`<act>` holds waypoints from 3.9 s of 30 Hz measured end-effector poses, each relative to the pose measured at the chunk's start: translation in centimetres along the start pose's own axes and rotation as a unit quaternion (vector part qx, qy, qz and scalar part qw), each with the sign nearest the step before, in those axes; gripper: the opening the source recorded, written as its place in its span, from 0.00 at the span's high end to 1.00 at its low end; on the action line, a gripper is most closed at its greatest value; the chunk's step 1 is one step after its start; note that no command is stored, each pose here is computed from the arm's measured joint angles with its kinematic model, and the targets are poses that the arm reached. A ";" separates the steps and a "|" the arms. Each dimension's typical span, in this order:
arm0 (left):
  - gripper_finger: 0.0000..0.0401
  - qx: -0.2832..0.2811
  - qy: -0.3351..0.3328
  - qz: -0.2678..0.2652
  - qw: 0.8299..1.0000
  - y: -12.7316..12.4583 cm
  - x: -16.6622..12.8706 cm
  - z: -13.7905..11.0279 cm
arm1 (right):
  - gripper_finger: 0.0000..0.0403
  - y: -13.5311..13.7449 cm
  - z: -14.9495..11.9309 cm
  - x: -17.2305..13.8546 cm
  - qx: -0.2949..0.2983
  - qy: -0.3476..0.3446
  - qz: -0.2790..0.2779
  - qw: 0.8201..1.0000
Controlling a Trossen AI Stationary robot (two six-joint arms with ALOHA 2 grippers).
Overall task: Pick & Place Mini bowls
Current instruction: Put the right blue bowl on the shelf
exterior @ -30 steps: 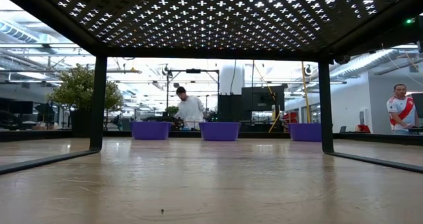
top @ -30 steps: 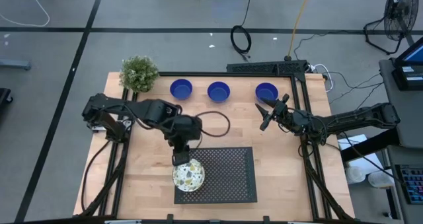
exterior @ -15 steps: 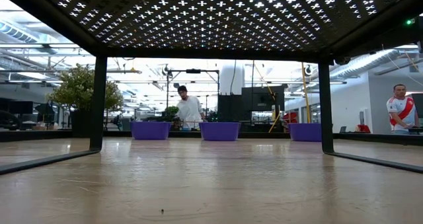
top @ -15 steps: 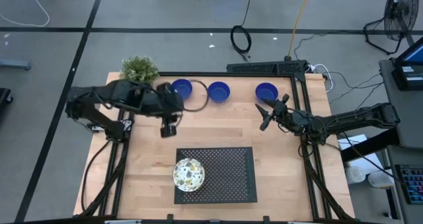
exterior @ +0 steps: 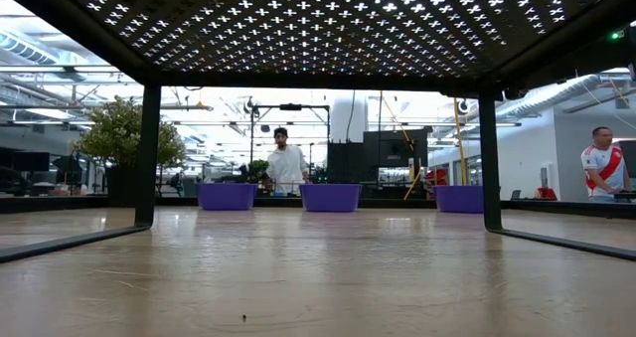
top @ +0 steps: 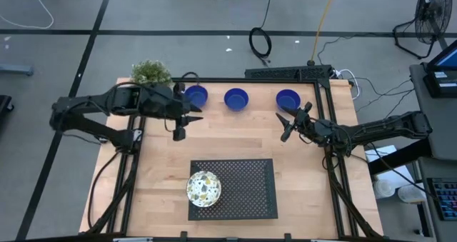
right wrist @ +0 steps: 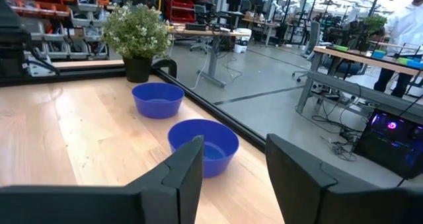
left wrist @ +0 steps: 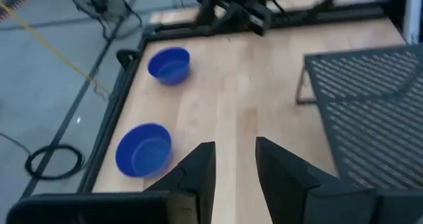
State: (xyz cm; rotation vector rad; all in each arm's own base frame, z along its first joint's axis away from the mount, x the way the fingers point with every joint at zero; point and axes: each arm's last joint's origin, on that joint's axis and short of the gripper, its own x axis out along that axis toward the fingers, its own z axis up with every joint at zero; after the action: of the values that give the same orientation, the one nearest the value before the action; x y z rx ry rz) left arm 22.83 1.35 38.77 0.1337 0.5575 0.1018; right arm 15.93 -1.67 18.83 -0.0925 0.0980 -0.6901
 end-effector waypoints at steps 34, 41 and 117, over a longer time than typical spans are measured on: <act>0.72 -0.113 -0.216 0.103 0.964 6.0 3.0 -15.9 | 0.62 -12.1 2.2 8.9 0.142 0.509 -0.213 0.822; 0.72 -0.111 -0.216 0.103 0.965 6.0 3.1 -15.9 | 0.62 -13.1 0.1 9.2 0.157 0.529 -0.238 0.800; 0.72 -0.123 -0.225 0.094 0.962 5.8 3.1 -15.7 | 1.00 -3.5 6.2 6.0 0.146 0.155 0.129 0.968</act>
State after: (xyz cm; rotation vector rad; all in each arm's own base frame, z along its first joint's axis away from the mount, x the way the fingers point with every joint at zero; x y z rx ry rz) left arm 16.71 9.01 24.87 -0.0341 0.0742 0.3169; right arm 19.11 -7.87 25.05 0.3089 0.3016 -0.4469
